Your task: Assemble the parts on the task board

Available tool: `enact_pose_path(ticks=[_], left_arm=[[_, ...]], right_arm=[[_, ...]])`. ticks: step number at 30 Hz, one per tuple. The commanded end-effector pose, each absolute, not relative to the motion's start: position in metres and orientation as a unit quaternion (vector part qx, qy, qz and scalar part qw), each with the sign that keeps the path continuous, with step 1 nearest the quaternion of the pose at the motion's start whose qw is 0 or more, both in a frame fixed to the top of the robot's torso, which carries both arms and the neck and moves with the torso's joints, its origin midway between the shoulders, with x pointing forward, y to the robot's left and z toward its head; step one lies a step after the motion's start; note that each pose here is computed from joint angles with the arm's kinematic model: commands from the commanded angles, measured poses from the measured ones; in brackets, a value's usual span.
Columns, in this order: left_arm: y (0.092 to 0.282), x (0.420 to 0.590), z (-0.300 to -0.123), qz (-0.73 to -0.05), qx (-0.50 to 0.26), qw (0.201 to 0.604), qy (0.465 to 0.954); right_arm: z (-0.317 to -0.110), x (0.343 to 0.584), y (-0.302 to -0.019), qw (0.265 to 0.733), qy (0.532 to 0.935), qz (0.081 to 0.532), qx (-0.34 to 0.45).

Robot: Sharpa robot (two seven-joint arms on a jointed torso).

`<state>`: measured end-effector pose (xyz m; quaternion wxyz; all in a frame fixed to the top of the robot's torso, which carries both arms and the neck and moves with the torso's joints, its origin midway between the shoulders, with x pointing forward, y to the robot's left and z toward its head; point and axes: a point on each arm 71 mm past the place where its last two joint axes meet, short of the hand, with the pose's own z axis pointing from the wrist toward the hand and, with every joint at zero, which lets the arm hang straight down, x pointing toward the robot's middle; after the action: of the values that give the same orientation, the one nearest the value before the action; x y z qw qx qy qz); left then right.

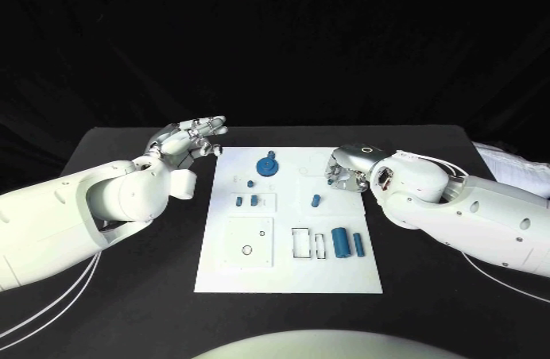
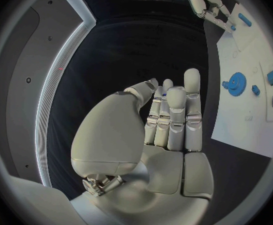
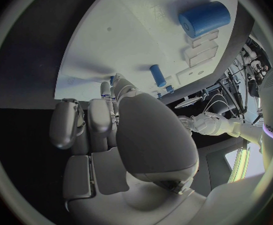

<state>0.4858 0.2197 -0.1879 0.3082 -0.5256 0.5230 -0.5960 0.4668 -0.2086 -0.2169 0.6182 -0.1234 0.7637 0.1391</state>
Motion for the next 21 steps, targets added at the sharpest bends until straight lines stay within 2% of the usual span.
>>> enact_pose_path(ticks=[1,21], left_arm=[[0.217,0.484,-0.186,-0.608,-0.519,0.303,0.519],[0.215,0.483,-0.185,-0.607,-0.516,0.301,0.524]], right_arm=[[-0.219,0.467,-0.208,0.617,0.764,0.139,-0.126],[-0.233,0.466,-0.204,0.589,0.786,0.136,-0.128]])
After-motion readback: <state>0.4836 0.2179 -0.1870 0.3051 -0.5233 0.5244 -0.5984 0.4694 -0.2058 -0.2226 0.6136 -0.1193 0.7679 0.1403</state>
